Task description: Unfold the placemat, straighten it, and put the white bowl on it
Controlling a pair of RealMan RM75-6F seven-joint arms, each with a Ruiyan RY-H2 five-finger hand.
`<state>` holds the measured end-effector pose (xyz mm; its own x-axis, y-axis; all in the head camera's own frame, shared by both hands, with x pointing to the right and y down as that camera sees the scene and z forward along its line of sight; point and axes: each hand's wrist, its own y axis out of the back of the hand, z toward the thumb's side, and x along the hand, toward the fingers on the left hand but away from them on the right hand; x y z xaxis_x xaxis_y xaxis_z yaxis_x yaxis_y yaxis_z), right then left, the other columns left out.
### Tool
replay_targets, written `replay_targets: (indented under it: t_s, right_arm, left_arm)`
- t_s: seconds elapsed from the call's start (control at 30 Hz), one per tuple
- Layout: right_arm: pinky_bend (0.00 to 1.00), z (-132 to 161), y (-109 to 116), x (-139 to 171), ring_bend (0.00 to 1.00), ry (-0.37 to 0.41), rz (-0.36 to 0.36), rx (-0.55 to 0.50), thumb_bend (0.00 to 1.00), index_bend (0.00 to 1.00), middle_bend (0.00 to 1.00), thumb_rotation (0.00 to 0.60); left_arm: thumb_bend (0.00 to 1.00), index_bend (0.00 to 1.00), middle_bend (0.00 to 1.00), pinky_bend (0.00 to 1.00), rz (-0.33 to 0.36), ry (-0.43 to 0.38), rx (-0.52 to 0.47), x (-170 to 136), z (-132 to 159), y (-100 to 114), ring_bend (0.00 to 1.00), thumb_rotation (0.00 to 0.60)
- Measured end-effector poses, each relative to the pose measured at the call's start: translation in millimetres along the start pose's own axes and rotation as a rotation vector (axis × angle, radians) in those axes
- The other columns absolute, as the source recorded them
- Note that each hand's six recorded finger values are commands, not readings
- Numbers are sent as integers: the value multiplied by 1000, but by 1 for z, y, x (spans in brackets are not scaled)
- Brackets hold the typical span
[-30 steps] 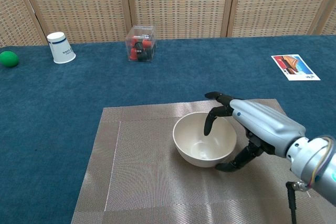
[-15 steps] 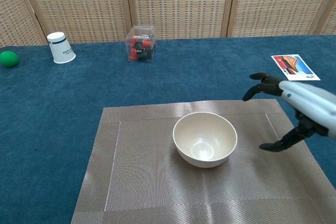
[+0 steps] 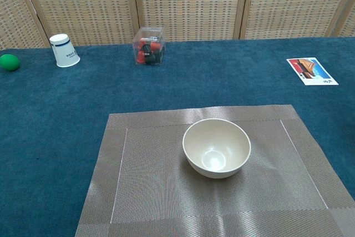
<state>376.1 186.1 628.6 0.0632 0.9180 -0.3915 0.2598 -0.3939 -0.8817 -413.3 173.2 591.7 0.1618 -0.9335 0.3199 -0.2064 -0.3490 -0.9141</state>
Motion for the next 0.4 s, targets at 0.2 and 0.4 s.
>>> replay_targets:
  t_s: [0.2, 0.4]
  right_arm:
    - [0, -52, 14, 8, 0, -83, -8, 83, 198, 86, 0, 600]
    - [0, -80, 30, 19, 0, -124, -42, 147, 198, 86, 0, 600]
  left_arm:
    - [8, 40, 0, 0, -27, 47, 74, -10, -12, -8, 0, 600]
    - [8, 38, 0, 0, -51, 90, 140, -19, -24, -18, 0, 600]
